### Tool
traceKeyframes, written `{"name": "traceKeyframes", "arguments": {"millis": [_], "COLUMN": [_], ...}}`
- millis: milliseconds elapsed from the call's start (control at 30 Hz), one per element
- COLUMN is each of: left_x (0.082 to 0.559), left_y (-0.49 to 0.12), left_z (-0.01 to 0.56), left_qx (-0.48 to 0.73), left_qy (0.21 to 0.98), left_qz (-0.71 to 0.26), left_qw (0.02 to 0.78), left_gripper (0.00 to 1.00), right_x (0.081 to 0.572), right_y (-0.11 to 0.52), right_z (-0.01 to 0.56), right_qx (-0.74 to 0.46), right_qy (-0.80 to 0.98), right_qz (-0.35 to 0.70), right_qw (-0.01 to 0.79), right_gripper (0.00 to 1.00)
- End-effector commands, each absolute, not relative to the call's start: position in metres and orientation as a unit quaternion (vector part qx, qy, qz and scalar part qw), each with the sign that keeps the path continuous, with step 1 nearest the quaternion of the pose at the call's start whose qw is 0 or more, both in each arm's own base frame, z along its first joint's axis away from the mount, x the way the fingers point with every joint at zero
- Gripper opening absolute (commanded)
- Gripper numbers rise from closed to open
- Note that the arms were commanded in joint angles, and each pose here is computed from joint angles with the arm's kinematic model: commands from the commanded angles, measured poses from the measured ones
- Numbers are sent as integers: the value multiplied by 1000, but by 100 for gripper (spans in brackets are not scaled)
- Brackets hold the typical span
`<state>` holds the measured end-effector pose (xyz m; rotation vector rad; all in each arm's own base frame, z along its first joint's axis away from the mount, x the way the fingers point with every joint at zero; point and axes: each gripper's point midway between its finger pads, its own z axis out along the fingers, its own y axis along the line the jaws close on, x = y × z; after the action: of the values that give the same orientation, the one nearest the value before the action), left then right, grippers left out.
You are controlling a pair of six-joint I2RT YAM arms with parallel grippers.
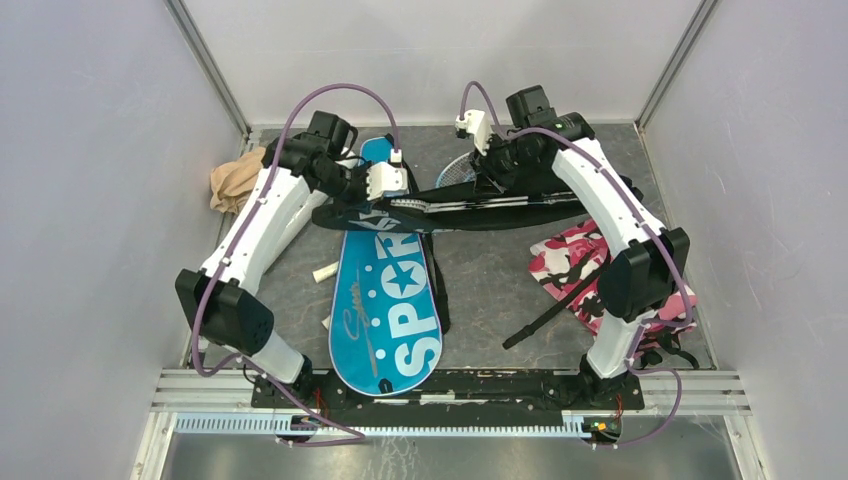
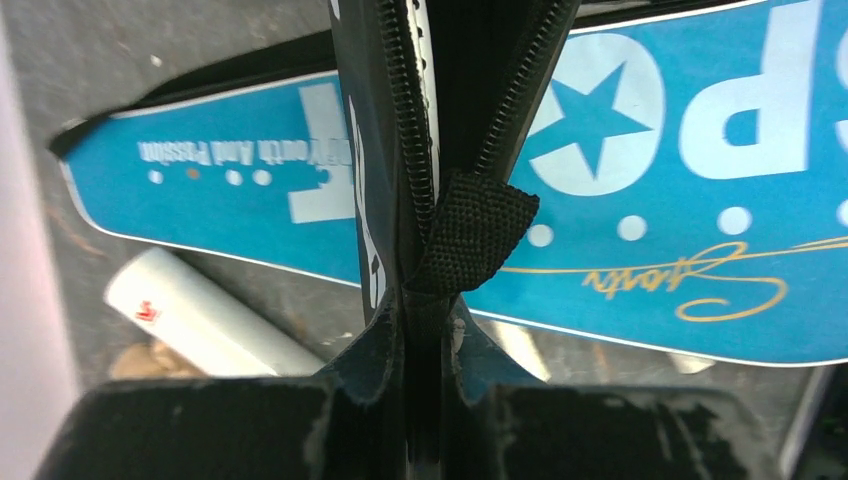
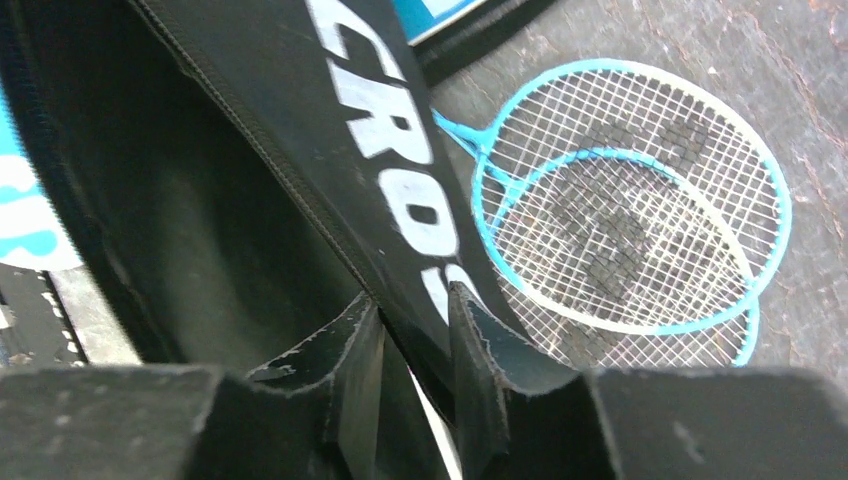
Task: Pack up the badminton gear
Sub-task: Adjust the racket bag at the center of the board.
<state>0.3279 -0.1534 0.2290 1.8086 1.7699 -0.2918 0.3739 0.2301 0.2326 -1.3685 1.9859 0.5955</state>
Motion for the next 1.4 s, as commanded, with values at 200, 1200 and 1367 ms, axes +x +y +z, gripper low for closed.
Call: {"name": "traceKeyframes", "arguments": {"millis": [200, 1200, 1367], "left_x": [299, 300, 299], "left_y": [-165, -203, -205], "left_z": [238, 239, 239], "left_qx": [610, 633, 633], "left_qy": [699, 700, 699], "left_qz": [-151, -206, -213], "left_qw": [342, 258, 257], "left_gripper": [3, 5, 5], "right_x": [382, 299, 303], "right_y": [200, 173, 169], "right_z": [228, 207, 193], "right_qx": [-540, -626, -633], "right_qy": [762, 697, 698], "right_qz": [149, 177, 167], "right_qw": [325, 302, 289], "right_gripper": [55, 87, 87]}}
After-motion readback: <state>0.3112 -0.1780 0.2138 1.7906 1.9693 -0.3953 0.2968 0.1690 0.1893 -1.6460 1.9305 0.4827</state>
